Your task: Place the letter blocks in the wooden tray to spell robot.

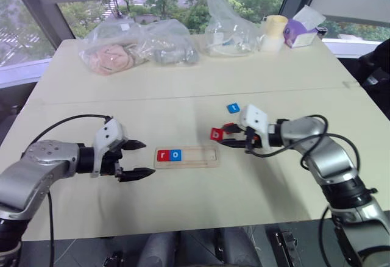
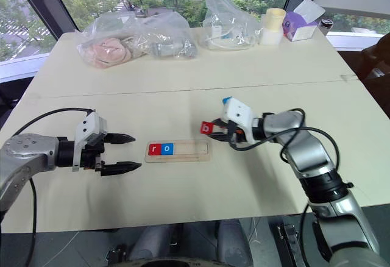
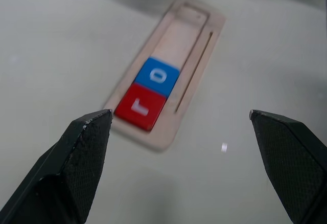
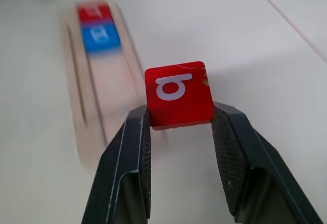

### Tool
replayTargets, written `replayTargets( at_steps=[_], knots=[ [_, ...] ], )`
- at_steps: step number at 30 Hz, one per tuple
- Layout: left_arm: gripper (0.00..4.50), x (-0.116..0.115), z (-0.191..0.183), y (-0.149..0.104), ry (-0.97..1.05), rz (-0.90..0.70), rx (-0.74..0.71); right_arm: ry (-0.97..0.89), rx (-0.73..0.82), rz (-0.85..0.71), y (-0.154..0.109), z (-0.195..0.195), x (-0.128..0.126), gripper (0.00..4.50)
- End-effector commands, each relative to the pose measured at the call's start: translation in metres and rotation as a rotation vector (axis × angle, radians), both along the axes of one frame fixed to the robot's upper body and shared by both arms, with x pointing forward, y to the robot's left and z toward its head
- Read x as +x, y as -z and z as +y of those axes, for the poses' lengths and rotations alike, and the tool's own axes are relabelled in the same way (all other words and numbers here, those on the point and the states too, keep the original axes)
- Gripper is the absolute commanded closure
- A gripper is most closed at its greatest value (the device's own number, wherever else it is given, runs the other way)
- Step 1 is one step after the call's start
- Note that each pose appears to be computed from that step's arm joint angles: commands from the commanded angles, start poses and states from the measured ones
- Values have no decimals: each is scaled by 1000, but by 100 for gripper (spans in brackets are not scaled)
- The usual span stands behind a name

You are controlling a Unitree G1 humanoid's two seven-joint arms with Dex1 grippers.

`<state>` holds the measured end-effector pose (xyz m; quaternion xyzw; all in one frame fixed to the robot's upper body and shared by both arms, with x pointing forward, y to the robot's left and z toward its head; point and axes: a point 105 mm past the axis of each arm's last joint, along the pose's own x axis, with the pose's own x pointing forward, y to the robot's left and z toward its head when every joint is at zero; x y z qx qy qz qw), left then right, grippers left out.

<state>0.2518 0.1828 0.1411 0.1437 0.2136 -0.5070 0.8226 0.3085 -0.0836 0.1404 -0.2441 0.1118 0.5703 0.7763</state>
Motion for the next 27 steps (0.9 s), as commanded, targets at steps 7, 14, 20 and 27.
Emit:
replayTargets(
  at_steps=[7, 14, 20, 27],
  knots=[
    [0, -6, -3, 0, -17, -32, 12, -102, -94, -2, 22, 41, -11, 339],
    [0, -9, -4, -1, -70, -30, -22, -114, -125, -39, 28, 44, -5, 339],
    [0, -7, -6, -1, -90, -35, -27, -91, -105, -42, 29, 52, 1, 339],
    [0, -7, -8, 1, -102, -34, -35, -88, -112, -39, 31, 50, 1, 339]
  ],
)
